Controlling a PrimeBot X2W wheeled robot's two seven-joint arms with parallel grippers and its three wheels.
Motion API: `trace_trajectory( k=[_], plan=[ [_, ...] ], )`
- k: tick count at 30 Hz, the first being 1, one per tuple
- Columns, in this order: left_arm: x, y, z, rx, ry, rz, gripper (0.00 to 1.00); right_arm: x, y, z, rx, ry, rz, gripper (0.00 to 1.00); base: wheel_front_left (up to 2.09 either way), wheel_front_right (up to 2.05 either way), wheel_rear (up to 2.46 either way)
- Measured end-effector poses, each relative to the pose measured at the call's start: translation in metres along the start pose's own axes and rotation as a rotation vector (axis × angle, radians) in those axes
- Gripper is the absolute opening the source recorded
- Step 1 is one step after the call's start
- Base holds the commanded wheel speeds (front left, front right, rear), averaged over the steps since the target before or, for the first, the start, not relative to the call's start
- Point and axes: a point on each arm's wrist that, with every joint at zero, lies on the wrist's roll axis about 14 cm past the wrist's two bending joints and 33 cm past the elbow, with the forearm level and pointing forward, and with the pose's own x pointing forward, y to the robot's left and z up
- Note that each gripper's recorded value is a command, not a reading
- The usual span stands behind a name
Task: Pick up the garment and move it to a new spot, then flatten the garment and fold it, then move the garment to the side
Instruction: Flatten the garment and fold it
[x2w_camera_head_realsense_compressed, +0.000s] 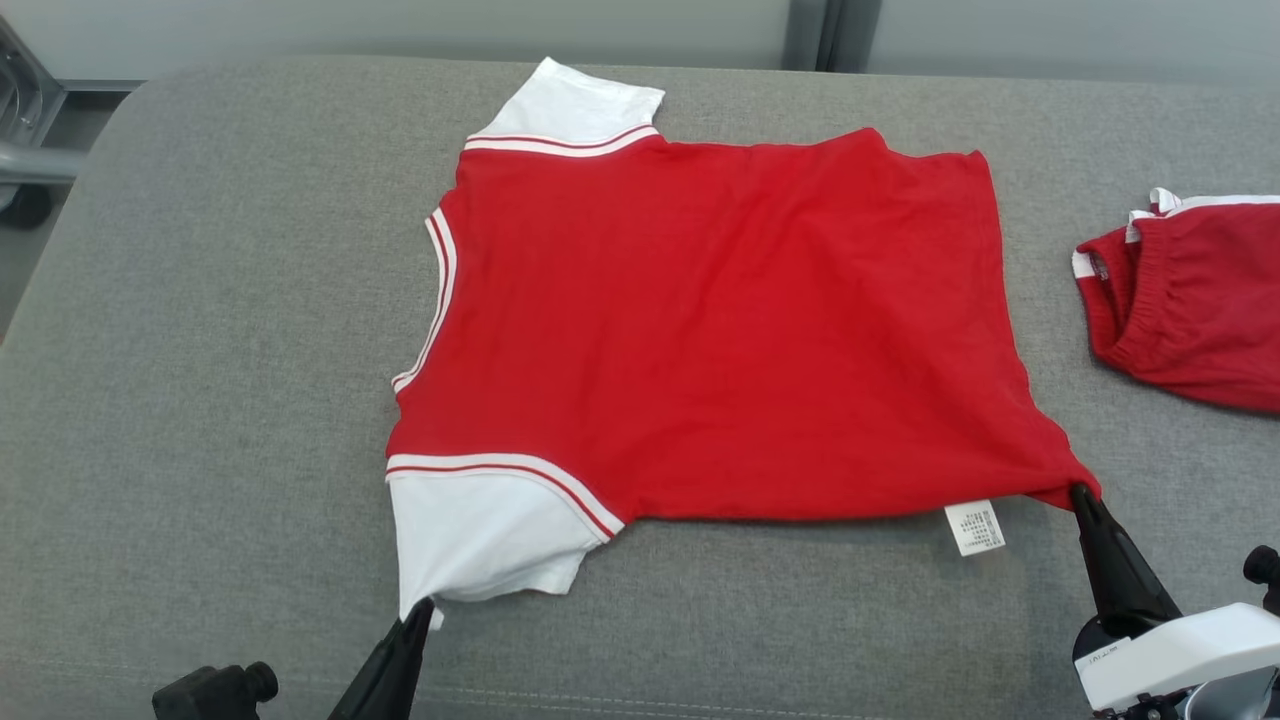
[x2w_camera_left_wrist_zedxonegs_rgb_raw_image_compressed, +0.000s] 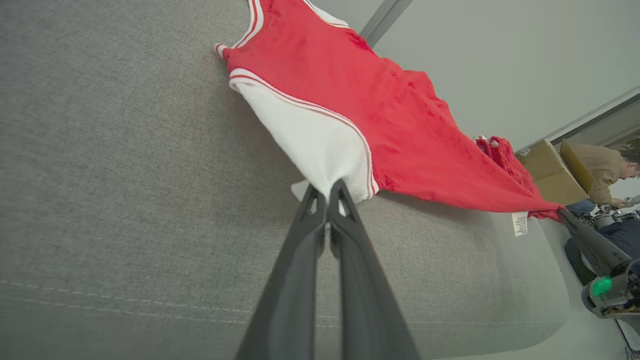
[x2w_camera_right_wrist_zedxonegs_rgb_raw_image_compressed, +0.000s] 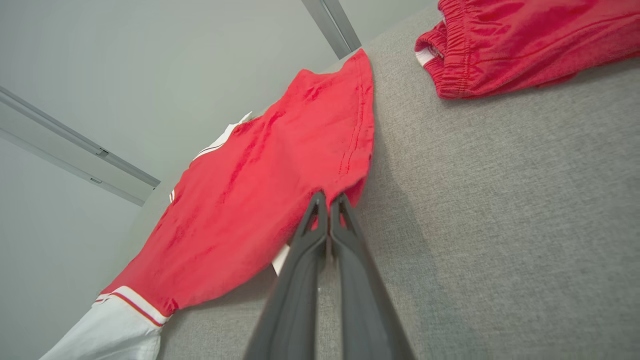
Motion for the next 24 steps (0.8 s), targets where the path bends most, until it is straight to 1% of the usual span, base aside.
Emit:
trace_trajectory(
  k=[4, 8, 14, 19, 24],
  plan=[
    [-0.007, 0.013, -0.009, -0.009, 0.047, 0.056, 0.00, -0.001, -0.002, -0.005, 0.005, 0.020, -0.012, 0.00, 0.00, 0.00, 0.00],
    [-0.005, 0.015, -0.012, -0.006, 0.075, 0.066, 0.00, -0.001, -0.007, -0.013, 0.005, 0.049, -0.029, 0.00, 0.00, 0.00, 0.00],
    [0.000, 0.016, -0.018, 0.000, 0.126, 0.071, 0.00, 0.000, -0.012, -0.021, 0.008, 0.076, -0.048, 0.00, 0.00, 0.00, 0.00],
    [0.005, 0.016, -0.014, 0.024, 0.150, 0.063, 0.00, 0.008, -0.012, -0.019, 0.014, 0.074, -0.047, 0.00, 0.00, 0.00, 0.00],
    [0.013, 0.017, -0.005, 0.064, 0.177, 0.049, 0.00, 0.024, -0.006, -0.011, 0.014, 0.056, -0.019, 0.00, 0.00, 0.00, 0.00]
  ],
)
